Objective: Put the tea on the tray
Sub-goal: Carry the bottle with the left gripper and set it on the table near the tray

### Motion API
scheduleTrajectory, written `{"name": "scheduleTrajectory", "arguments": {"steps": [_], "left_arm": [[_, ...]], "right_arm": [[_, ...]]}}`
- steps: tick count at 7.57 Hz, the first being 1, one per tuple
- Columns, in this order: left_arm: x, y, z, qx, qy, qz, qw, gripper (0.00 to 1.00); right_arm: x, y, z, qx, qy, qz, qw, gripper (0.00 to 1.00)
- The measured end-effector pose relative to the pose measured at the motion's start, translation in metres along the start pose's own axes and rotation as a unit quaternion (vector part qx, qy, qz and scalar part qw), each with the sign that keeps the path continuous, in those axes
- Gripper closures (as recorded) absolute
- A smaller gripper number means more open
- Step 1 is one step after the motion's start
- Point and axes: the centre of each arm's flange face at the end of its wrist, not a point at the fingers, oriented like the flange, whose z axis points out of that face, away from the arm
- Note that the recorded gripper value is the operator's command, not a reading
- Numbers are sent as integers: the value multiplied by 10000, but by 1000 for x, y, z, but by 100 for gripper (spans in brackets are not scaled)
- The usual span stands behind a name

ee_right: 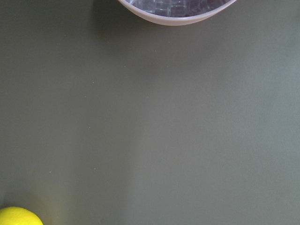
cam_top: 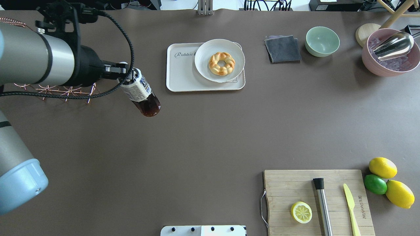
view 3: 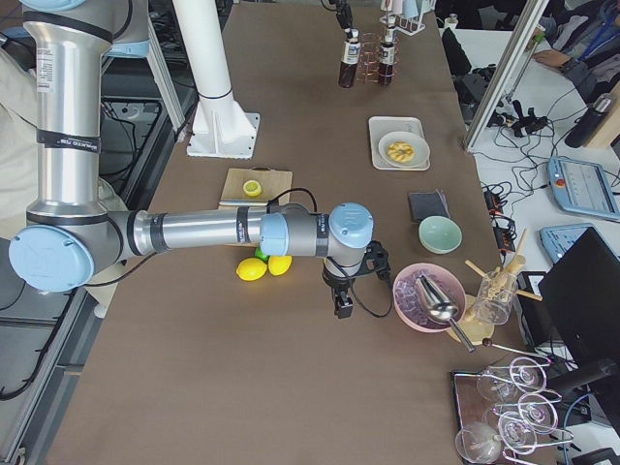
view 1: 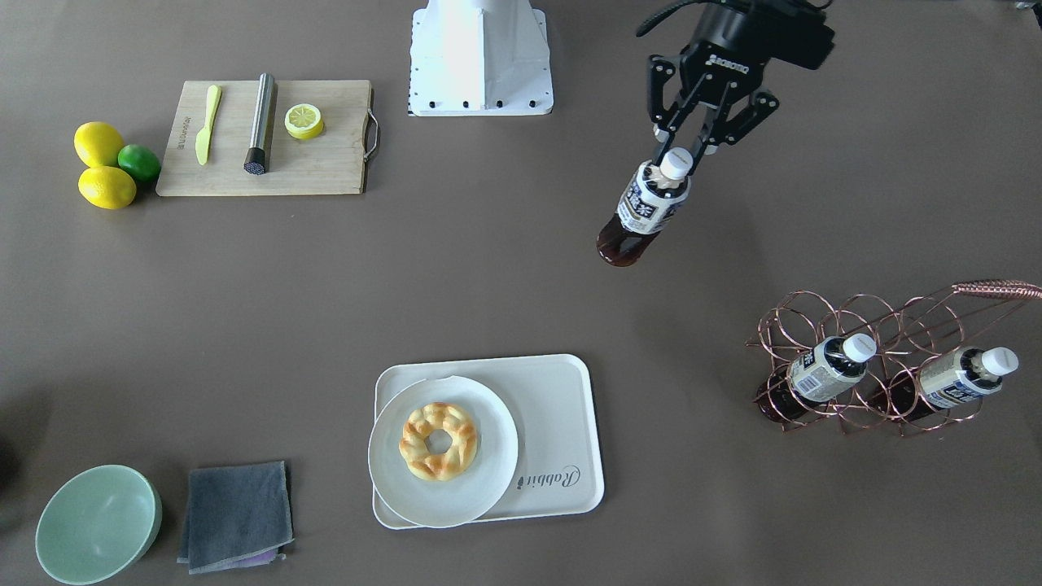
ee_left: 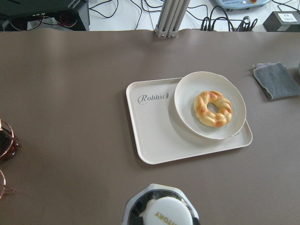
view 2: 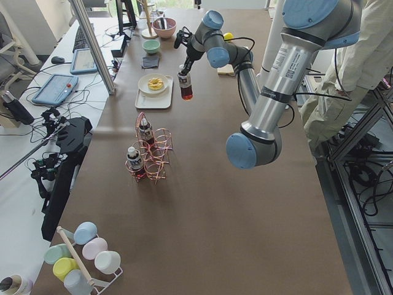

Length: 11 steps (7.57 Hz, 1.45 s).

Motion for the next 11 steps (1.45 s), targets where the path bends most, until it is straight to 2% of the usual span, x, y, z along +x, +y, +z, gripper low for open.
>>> {"name": "scheduleTrajectory", "arguments": {"steps": [2, 4, 8, 11], "left_arm": [[64, 21, 17, -84, -96, -68, 9999, 100], [111, 32, 43, -47, -158, -68, 9998, 100], [148, 53, 86, -268, -348, -22, 9990, 100], [163, 72, 100, -353, -378, 1, 9987, 100]], "right_arm": [[0, 0, 0, 0, -11, -6, 10000, 0], [1, 1, 1, -10, -18, -10, 10000, 0], [1, 4, 4, -25, -74, 18, 10000, 0], [1, 5, 5, -31, -108, 18, 9999, 0]]}}
